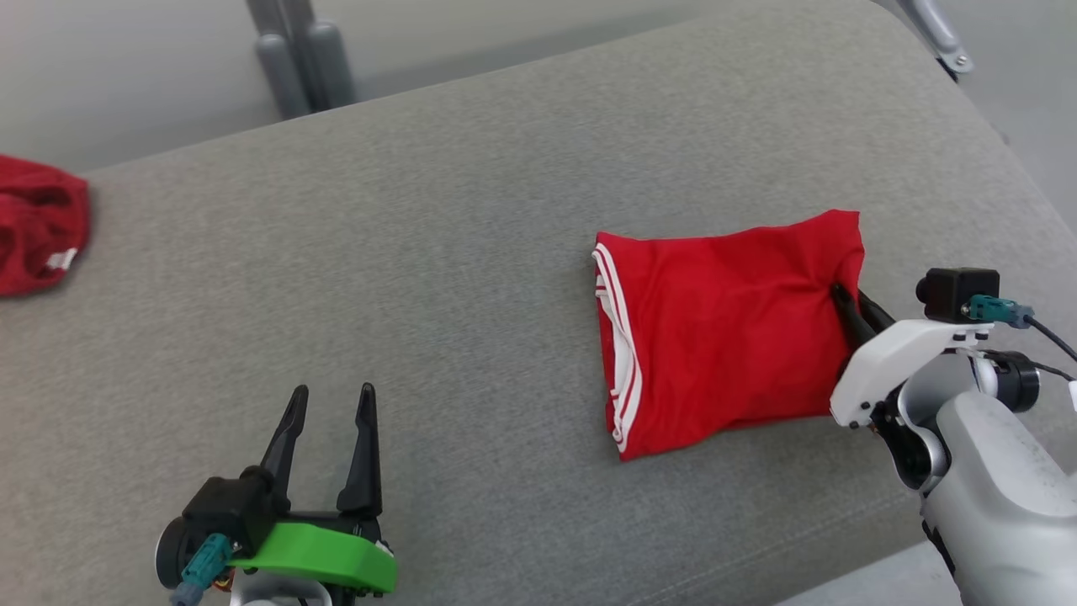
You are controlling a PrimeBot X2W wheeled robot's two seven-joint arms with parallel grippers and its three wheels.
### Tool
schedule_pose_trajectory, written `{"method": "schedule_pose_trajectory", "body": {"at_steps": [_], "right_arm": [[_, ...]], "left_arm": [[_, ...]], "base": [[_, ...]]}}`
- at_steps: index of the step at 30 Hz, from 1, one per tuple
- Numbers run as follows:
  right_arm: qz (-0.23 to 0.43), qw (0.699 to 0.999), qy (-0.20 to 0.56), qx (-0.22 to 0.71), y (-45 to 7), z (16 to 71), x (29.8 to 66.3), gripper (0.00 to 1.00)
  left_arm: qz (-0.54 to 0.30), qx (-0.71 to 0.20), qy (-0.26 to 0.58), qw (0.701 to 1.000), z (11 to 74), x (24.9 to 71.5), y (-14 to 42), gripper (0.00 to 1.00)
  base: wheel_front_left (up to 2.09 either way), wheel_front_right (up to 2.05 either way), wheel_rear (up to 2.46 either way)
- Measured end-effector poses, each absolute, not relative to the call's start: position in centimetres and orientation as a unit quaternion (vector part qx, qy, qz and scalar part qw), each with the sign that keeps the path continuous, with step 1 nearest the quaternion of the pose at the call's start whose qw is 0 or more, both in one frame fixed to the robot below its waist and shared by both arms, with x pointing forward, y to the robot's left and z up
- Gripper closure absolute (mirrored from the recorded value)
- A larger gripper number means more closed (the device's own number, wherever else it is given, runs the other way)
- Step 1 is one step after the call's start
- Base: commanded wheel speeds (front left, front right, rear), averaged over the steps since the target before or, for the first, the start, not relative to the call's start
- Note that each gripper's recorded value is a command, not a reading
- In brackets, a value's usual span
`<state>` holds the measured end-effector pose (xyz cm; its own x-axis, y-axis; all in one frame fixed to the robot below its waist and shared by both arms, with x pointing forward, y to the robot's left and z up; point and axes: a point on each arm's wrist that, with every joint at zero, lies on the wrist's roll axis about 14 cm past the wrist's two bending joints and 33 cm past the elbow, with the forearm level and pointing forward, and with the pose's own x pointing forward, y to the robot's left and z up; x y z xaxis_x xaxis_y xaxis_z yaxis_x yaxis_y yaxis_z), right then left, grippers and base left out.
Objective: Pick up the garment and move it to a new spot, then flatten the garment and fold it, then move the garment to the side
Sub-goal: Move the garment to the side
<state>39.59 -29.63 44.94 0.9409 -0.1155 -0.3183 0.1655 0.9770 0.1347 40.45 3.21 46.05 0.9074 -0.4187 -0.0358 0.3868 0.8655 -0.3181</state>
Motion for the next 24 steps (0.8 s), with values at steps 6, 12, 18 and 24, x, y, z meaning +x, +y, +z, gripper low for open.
{"method": "schedule_pose_trajectory", "body": {"at_steps": [6,12,18,24], "right_arm": [[-0.119,0.980,0.136,0.084,-32.2,45.9,38.0,1.00],[-0.139,0.979,0.128,0.081,-33.1,46.1,38.4,1.00],[-0.119,0.985,0.106,0.067,-32.4,48.0,42.4,1.00],[-0.116,0.989,0.083,0.045,-33.4,51.0,46.9,1.00]], "left_arm": [[-0.287,-0.151,0.059,0.944,46.1,41.4,-2.1,0.00],[-0.319,-0.159,0.073,0.932,45.3,41.7,-4.6,0.00],[-0.294,-0.156,0.077,0.940,44.4,42.9,-3.0,0.00],[-0.270,-0.151,0.069,0.948,44.6,43.8,-1.0,0.00]], "base": [[0.00,0.00,0.00],[0.00,0.00,0.00],[0.00,0.00,0.00],[0.00,0.00,0.00]]}}
